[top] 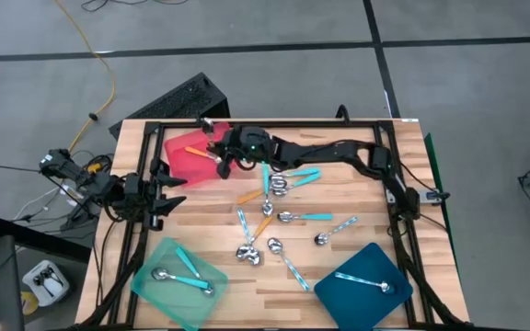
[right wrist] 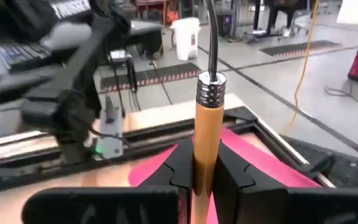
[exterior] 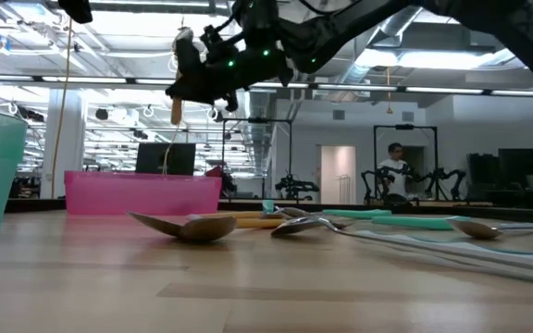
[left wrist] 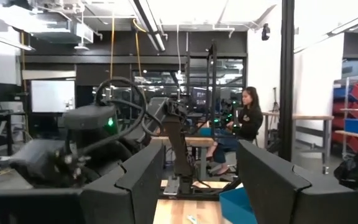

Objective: Sort silverware by color (type)
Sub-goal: Put the yellow spoon into the pink bin

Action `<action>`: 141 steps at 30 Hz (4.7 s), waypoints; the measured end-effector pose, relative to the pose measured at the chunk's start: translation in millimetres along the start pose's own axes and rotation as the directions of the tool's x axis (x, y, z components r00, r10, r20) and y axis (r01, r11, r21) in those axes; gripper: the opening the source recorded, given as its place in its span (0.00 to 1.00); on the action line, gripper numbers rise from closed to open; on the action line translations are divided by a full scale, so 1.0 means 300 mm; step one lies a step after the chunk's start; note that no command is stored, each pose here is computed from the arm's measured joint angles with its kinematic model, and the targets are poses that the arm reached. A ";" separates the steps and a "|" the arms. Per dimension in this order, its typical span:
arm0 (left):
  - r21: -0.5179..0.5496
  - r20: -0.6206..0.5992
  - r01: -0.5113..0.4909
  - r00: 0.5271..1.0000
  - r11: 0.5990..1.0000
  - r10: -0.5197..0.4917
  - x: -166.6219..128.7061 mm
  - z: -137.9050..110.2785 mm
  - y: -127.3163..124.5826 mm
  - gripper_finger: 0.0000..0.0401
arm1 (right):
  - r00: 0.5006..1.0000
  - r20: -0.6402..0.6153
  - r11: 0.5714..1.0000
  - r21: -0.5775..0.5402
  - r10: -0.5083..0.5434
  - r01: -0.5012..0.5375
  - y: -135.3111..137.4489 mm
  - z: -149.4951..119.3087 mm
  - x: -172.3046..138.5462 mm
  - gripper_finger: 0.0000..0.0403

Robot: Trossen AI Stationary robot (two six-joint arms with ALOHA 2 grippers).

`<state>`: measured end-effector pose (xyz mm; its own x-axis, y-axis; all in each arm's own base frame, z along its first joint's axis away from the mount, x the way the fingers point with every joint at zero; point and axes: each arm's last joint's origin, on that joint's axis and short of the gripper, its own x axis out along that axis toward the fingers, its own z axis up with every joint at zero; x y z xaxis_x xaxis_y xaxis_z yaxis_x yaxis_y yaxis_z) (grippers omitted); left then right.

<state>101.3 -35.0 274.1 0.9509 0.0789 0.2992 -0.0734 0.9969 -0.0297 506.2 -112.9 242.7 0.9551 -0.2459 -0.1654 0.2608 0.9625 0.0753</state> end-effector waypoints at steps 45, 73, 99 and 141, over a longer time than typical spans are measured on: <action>0.025 -0.012 -0.041 0.999 0.999 0.041 0.000 -0.002 0.004 0.47 | 0.843 -0.399 0.908 -0.358 -0.360 0.218 -0.016 -0.219 0.224 0.13; 0.052 -0.032 -0.071 0.997 0.996 0.072 0.000 -0.009 0.006 0.47 | 0.815 -0.405 0.837 -0.522 -0.415 0.166 -0.020 -0.255 0.231 0.16; 0.054 -0.033 -0.076 0.996 0.996 0.078 0.000 -0.009 0.007 0.47 | 0.823 -0.381 0.632 -0.774 -0.422 -0.035 -0.001 -0.254 0.235 0.19; 0.053 -0.036 -0.096 0.995 0.994 0.098 -0.001 -0.009 0.008 0.47 | 0.839 -0.391 0.702 -0.712 -0.378 -0.016 -0.023 -0.246 0.237 0.42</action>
<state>101.8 -32.5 271.4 0.9494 0.1757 0.2602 -0.1801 0.9836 -0.0073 561.9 -128.4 157.8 0.6482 -0.5249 -0.5517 0.0677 0.7613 -0.6448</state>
